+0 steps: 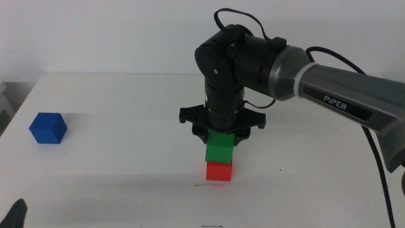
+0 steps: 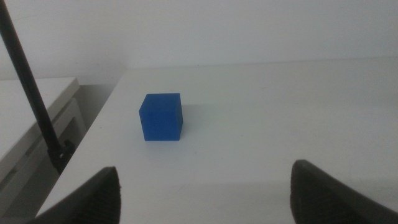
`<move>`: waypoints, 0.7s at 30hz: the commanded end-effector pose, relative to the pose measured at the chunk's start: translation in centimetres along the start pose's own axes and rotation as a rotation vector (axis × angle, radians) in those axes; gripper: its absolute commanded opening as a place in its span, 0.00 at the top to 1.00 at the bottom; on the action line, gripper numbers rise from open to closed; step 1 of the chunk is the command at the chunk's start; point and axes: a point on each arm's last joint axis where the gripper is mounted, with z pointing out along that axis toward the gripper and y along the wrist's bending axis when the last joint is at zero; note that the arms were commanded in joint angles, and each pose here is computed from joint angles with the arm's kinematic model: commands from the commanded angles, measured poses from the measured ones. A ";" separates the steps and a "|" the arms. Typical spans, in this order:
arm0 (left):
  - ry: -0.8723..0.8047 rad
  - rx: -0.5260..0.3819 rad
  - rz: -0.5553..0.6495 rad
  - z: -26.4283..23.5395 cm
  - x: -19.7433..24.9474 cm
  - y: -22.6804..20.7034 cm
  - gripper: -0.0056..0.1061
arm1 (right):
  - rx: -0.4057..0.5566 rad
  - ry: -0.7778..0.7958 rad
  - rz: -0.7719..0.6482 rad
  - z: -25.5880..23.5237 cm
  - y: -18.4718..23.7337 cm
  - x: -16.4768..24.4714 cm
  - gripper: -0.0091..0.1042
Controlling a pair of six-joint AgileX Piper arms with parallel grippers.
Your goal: Stack red cubes first, then green, then blue cubes in a specific spot.
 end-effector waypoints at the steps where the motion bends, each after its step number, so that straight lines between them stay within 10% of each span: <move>1: -0.098 0.012 -0.007 -0.2 -0.8 -0.1 0.11 | 0.009 0.011 0.006 -3.0 -0.8 0.2 0.78; 7: -0.098 0.012 -0.007 -0.2 -0.8 -0.1 0.11 | 0.013 0.006 -0.010 -3.0 -0.9 0.2 0.40; 21: -0.098 0.012 -0.007 -0.2 -0.8 -0.1 0.11 | -0.054 -0.051 -0.083 -7.0 -1.8 0.1 0.32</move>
